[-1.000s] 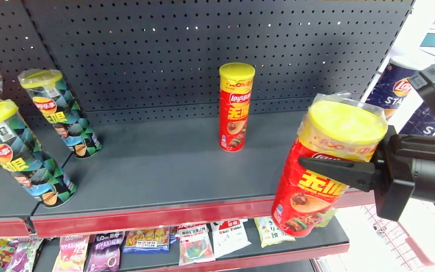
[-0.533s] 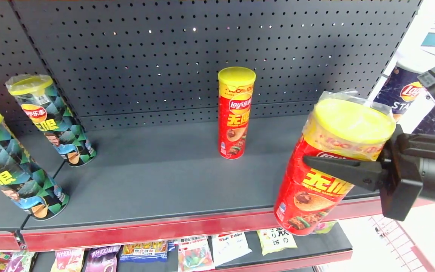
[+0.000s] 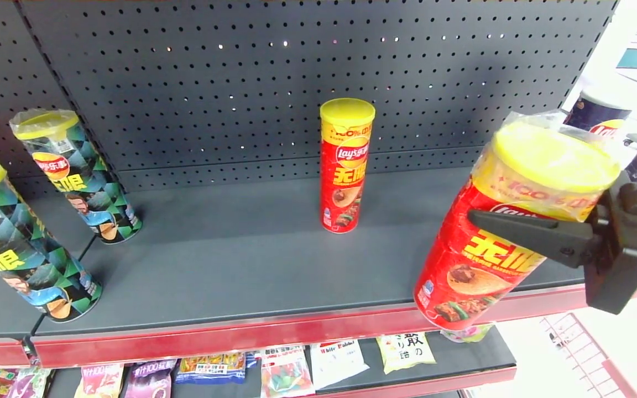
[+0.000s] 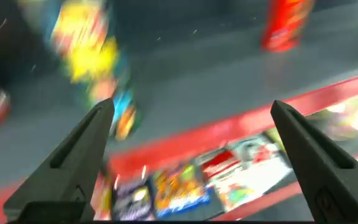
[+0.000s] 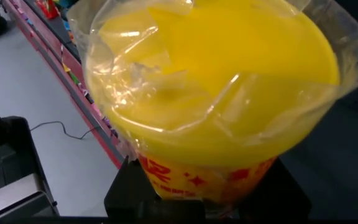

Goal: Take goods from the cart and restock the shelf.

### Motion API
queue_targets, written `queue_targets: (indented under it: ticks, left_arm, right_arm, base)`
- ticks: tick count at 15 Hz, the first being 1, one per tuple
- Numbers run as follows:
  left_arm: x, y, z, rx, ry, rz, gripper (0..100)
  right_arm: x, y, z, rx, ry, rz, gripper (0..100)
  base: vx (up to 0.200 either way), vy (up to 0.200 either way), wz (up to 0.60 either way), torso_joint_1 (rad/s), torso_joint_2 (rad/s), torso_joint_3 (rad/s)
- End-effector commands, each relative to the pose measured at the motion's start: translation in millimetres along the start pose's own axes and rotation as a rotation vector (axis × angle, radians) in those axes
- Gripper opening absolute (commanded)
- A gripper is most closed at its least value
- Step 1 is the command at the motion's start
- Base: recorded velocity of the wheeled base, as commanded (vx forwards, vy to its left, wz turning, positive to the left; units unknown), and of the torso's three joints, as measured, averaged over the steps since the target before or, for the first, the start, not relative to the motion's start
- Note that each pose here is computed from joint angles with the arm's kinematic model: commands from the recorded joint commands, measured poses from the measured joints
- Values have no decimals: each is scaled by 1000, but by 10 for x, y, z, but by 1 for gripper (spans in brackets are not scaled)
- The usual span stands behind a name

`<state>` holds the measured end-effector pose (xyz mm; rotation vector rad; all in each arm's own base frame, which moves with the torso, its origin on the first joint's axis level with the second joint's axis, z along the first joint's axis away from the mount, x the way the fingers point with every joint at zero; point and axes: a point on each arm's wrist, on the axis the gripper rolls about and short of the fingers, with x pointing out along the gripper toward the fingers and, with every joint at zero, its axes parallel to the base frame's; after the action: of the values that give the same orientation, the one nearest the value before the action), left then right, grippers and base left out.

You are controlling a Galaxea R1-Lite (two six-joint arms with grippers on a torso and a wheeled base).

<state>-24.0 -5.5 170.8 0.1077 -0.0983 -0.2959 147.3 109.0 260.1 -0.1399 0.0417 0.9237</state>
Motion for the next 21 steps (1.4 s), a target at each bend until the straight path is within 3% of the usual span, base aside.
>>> queue_targets:
  ticks: [1,2,4,6,10,14,21]
  left_arm:
    - [1504,381,967,15,149,-510,100]
    - [1856,400,958,18,157,-599,100]
    - [2451,261,914,2,166,-735,100]
    - [2771,90,791,-20,213,-819,100]
    - [3144,-65,683,-30,243,-874,100]
    - [3574,-288,628,-19,237,-923,100]
    - [3996,-516,605,4,204,-935,100]
  right_arm:
    - [-55,-2,35,-4,-19,-10,0]
    - [-60,-4,42,-5,-22,-14,0]
    - [-66,-26,36,4,-20,-30,0]
    - [-81,-74,34,15,-18,-65,0]
    - [-98,-109,32,27,-18,-88,0]
    - [-95,-114,29,27,-14,-105,0]
    - [-100,-119,47,26,-17,-127,0]
  base:
    - [0,0,0,0,0,0]
    - [0,0,0,0,0,0]
    - [0,0,0,0,0,0]
    - [0,0,0,0,0,0]
    - [0,0,0,0,0,0]
    - [0,0,0,0,0,0]
    - [0,0,0,0,0,0]
